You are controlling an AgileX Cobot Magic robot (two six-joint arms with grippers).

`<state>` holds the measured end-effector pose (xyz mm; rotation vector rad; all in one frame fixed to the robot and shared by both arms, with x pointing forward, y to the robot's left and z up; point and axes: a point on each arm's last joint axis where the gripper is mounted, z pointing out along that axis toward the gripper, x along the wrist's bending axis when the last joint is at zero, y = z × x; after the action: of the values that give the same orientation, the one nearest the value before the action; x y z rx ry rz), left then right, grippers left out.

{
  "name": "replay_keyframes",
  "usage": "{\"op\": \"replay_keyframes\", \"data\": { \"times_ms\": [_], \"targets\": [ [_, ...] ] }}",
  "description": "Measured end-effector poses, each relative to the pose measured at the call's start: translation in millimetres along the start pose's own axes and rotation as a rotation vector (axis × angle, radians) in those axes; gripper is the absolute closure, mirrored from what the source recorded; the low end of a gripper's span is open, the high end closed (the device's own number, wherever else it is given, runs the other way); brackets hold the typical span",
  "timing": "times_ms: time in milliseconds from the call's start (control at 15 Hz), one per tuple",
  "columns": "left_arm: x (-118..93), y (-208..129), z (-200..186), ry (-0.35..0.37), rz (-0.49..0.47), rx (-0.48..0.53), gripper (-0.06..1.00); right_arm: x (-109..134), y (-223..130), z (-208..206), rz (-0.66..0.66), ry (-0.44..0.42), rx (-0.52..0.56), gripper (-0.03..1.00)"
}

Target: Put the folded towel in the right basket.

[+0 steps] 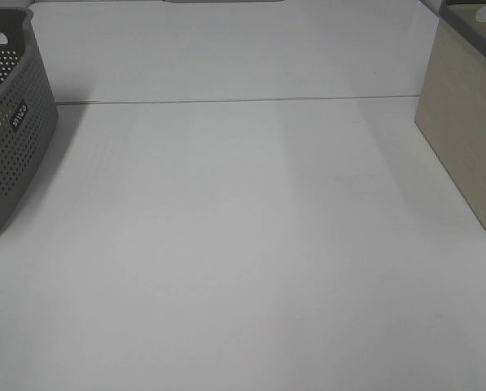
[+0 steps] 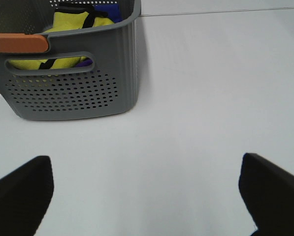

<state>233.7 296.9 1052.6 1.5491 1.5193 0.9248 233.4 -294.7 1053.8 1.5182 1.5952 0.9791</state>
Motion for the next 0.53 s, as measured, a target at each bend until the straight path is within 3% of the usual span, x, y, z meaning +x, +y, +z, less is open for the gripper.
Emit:
{"op": "replay_keyframes", "data": {
  "times_ms": [533],
  "targets": [
    [0.0, 0.0, 0.0, 0.0, 0.0, 0.0, -0.03, 0.1, -0.7, -1.2, 0.0, 0.0, -0.009, 0.25]
  ]
}}
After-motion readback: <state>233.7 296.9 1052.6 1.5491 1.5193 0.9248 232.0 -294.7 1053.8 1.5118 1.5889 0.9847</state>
